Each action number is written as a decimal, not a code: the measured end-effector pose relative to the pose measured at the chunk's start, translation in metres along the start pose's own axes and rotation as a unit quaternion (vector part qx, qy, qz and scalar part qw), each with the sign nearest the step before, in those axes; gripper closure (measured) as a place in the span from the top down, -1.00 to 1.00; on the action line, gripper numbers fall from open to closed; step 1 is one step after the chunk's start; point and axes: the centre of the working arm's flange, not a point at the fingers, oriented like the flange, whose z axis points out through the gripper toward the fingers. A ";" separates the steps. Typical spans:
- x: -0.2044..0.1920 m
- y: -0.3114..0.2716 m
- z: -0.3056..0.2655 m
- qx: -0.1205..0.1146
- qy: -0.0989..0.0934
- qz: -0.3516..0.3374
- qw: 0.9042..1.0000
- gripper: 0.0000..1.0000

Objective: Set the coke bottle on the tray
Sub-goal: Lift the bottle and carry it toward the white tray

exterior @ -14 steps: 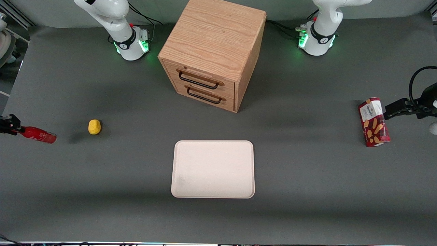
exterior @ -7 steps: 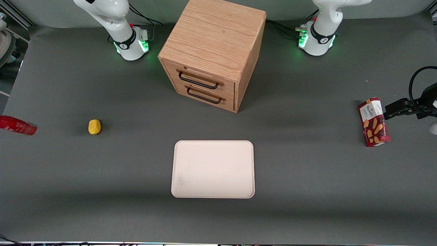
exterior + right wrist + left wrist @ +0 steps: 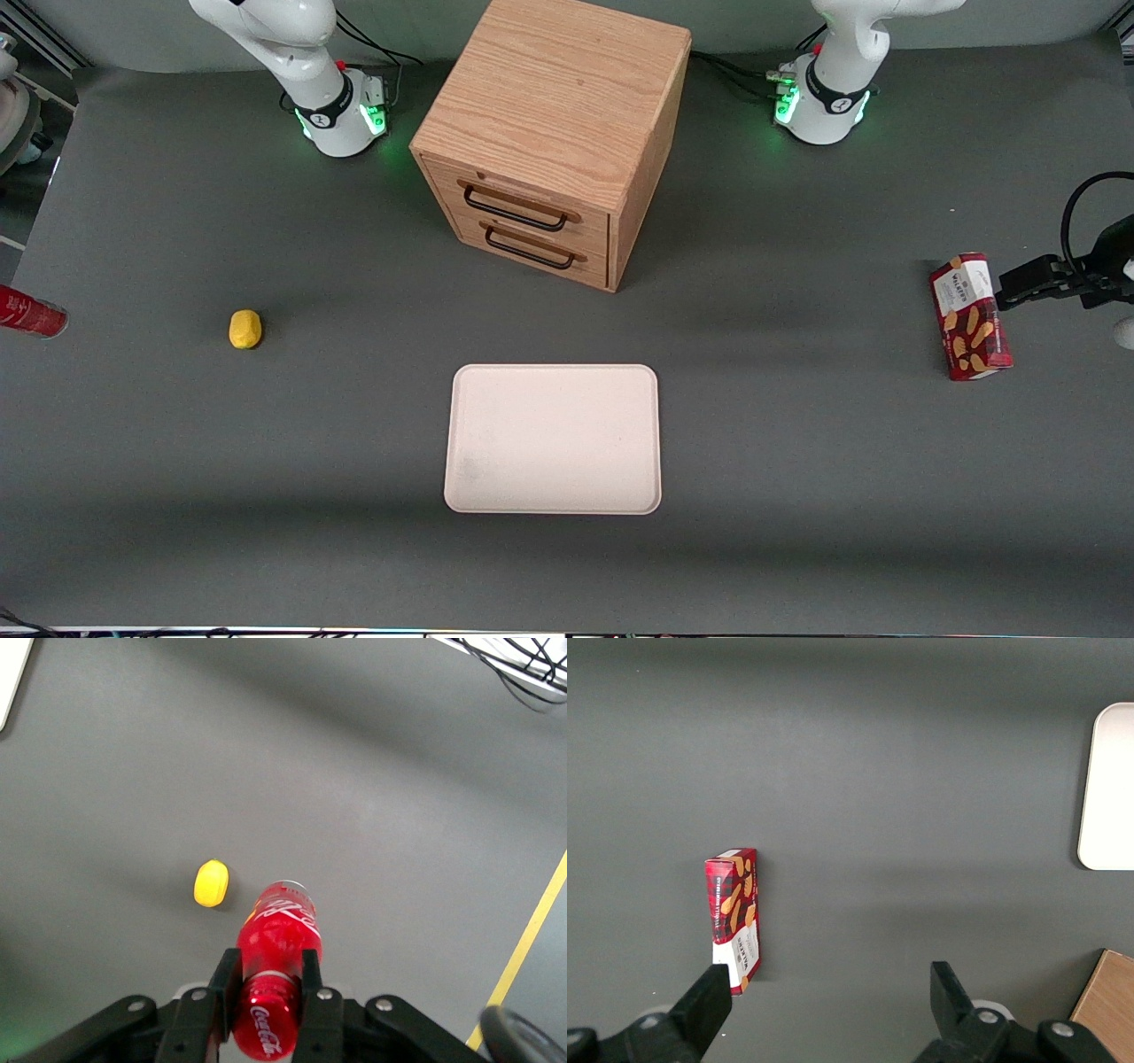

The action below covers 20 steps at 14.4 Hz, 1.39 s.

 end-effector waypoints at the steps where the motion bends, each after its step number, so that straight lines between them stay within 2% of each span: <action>1: 0.006 -0.008 -0.002 0.000 0.001 -0.004 1.000 -0.37; 8: 0.076 -0.121 -0.018 0.011 -0.013 0.027 0.999 -0.37; 13: 0.124 -0.225 -0.030 0.009 -0.013 0.060 0.998 -0.37; 16: 0.146 -0.293 -0.038 0.008 -0.011 0.089 0.996 -0.37; 20: 0.184 -0.373 -0.019 0.002 -0.020 0.139 0.990 -0.37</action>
